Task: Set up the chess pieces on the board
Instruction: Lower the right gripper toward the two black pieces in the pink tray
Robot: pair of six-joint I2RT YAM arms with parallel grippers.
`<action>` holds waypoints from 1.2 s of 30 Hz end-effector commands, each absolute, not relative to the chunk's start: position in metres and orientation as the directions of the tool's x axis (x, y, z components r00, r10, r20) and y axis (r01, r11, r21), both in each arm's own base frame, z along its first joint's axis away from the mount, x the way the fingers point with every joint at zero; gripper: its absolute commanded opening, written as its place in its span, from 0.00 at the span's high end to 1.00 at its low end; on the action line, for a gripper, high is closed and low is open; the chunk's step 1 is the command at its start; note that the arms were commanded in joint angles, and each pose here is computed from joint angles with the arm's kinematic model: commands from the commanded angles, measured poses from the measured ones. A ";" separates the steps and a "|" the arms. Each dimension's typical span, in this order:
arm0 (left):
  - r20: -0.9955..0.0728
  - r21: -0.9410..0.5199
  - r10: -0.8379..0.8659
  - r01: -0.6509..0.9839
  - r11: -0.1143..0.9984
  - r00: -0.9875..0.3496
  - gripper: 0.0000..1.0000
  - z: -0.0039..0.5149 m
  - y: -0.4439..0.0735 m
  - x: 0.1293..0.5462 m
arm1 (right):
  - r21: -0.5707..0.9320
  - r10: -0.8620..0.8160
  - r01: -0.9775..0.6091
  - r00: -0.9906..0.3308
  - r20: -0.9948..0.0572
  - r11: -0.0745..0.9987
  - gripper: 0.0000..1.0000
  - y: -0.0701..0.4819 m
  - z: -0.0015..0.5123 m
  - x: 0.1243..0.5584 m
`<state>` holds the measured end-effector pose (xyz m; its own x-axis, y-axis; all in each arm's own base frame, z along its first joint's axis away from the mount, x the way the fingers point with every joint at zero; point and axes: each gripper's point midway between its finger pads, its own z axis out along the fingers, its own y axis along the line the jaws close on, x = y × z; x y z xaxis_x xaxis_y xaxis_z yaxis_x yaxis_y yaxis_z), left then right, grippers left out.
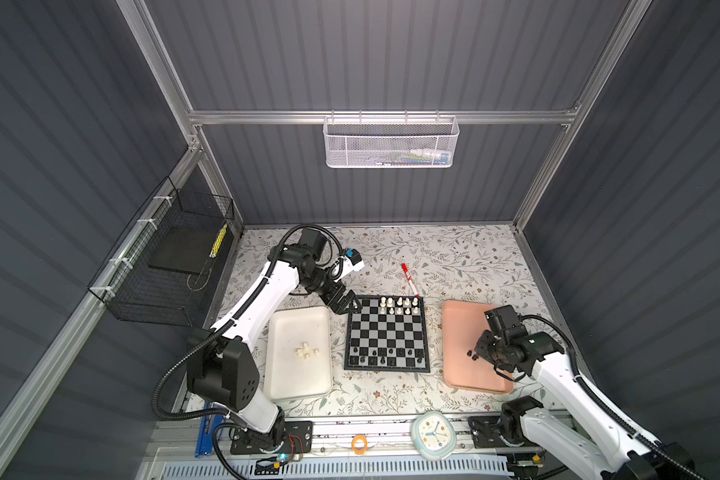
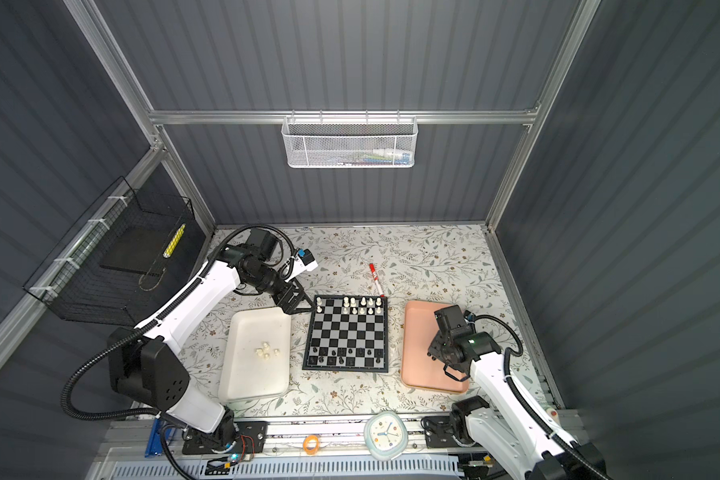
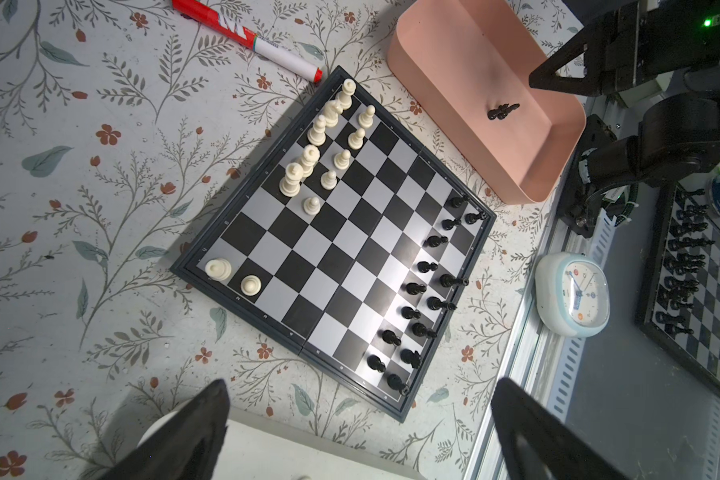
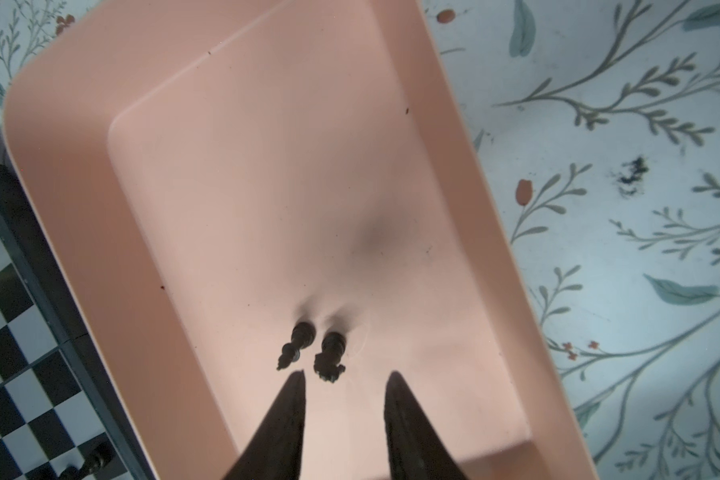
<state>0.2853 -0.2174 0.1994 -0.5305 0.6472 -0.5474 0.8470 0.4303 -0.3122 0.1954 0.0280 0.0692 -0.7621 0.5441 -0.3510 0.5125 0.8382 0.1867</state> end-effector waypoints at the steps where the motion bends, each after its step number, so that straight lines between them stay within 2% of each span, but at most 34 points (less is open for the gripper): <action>1: -0.552 -0.320 0.652 0.855 0.409 -0.519 0.01 0.201 -0.219 0.280 | 0.197 0.523 0.485 -0.774 -0.358 0.852 0.66 0.031 0.076 0.200; 13: -0.542 -0.337 0.664 0.858 0.388 -0.514 0.01 0.201 -0.219 0.275 | 0.144 0.413 0.387 -0.853 -0.319 0.911 0.67 0.041 0.085 0.212; 17: -0.540 -0.335 0.668 0.858 0.388 -0.513 0.00 0.199 -0.220 0.275 | 0.129 0.387 0.365 -0.872 -0.300 0.922 0.72 0.043 0.084 0.212; 36: -0.535 -0.332 0.671 0.858 0.392 -0.513 0.00 0.199 -0.220 0.275 | 0.030 0.283 0.285 -0.926 -0.252 0.958 0.73 0.056 0.076 0.211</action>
<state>0.2833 -0.2176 0.1980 -0.5198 0.6574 -0.5456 0.8540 0.4160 -0.3124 0.2132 0.0577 0.0737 -0.9155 0.3081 -0.2587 0.3009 0.9512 0.0681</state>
